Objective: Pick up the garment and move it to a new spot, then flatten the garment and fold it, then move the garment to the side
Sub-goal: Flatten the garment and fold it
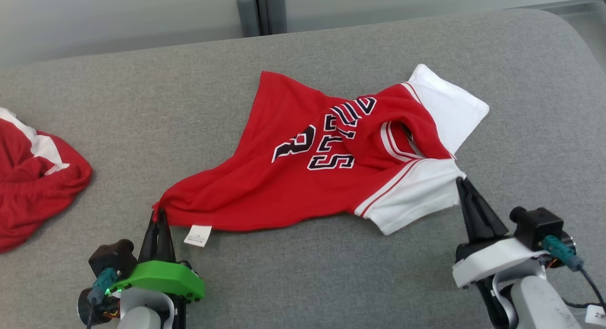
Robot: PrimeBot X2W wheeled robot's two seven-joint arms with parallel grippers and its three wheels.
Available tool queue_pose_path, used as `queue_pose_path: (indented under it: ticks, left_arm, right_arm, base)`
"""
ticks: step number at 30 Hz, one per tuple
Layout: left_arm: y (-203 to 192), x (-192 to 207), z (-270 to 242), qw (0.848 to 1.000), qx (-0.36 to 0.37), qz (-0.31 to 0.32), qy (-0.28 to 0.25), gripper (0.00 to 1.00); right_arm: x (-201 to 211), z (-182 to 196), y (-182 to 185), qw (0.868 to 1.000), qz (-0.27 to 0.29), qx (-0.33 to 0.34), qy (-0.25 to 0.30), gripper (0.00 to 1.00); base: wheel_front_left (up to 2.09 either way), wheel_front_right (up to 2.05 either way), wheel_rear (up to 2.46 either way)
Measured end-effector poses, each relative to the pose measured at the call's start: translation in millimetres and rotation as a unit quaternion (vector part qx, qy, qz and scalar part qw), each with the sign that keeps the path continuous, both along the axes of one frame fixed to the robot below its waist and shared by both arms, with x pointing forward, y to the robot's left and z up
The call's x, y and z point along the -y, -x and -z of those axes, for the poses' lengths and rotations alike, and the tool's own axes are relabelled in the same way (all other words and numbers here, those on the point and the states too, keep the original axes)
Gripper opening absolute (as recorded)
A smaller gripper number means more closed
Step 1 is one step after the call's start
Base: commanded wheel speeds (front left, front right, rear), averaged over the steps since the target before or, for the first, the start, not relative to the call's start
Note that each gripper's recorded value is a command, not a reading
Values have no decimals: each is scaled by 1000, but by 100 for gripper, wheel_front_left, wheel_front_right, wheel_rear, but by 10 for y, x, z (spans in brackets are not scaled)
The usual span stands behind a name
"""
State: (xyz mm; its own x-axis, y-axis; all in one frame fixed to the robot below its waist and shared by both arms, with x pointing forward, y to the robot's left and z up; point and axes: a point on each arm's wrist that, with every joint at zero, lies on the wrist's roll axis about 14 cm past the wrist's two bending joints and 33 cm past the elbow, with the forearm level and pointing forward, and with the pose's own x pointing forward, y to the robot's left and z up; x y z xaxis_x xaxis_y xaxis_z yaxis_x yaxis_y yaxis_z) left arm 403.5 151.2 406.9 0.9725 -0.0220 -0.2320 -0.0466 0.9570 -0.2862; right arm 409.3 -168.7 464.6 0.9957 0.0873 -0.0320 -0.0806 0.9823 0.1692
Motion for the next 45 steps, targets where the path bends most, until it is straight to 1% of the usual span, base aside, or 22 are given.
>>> queue_pose_path:
  ticks: [4, 7, 9, 13, 16, 18, 20, 22, 25, 27, 30, 32, 35, 37, 39, 40, 42, 45]
  left_arm:
    - [-124, 46, -336, 998, 53, 5, 26, 0]
    - [-327, 115, -806, 992, 124, 22, 23, 0]
    - [-413, 162, -1070, 986, 163, 35, 17, 0]
    - [-574, 243, -1623, 969, 238, 57, 16, 0]
    - [-675, 299, -2114, 953, 292, 84, -8, 0]
    - [-700, 378, -2510, 938, 329, 103, -25, 0]
    - [-702, 422, -2850, 925, 359, 118, -45, 0]
    - [-715, 439, -3137, 915, 378, 127, -60, 0]
    - [-758, 444, -3412, 908, 389, 134, -74, 0]
    - [-825, 417, -3503, 910, 385, 132, -81, 0]
    - [-973, 373, -3550, 915, 373, 126, -90, 0]
    - [-1112, 344, -3521, 921, 361, 118, -89, 0]
    - [-1361, 299, -3367, 931, 337, 108, -91, 0]
    - [-1531, 235, -3267, 933, 330, 95, -108, 0]
    - [-1744, 140, -3116, 941, 314, 76, -101, 0]
    - [-1822, 118, -3069, 943, 310, 70, -100, 0]
    - [-2006, 77, -3051, 942, 318, 54, -97, 0]
    - [-2214, 14, -3161, 932, 348, 32, -98, 0]
  right_arm:
    - [118, -534, -97, 996, 11, 81, -21, 0]
    - [239, -1056, -173, 987, 18, 157, -34, 0]
    - [285, -1396, -198, 978, 14, 204, -29, 0]
    - [358, -2111, -177, 954, 4, 299, -20, 0]
    - [423, -2616, -95, 932, -3, 362, -2, 0]
    - [442, -2943, -19, 916, -11, 402, 17, 0]
    - [474, -3212, 47, 901, -14, 433, 32, 0]
    - [480, -3466, 87, 885, -20, 462, 56, 0]
    - [498, -3723, 60, 872, -22, 482, 81, 0]
    - [511, -3844, -6, 869, -23, 485, 92, 0]
    - [502, -3911, -218, 874, -25, 473, 111, 0]
    - [494, -3876, -430, 881, -26, 456, 123, 0]
    - [474, -3760, -775, 895, -28, 427, 125, 0]
    - [441, -3685, -1000, 901, -29, 414, 128, 0]
    - [411, -3589, -1251, 906, -28, 399, 137, 0]
    - [415, -3582, -1336, 907, -25, 396, 138, 0]
    - [428, -3625, -1523, 903, -15, 401, 153, 0]
    - [475, -3713, -1745, 898, 2, 409, 162, 0]
  base:
    - [0, 0, 0]
    - [0, 0, 0]
    - [0, 0, 0]
    - [0, 0, 0]
    - [0, 0, 0]
    - [0, 0, 0]
    - [0, 0, 0]
    - [0, 0, 0]
    - [0, 0, 0]
    - [0, 0, 0]
    - [0, 0, 0]
    - [0, 0, 0]
    - [0, 0, 0]
    - [0, 0, 0]
    - [0, 0, 0]
    - [0, 0, 0]
    - [0, 0, 0]
    - [0, 0, 0]
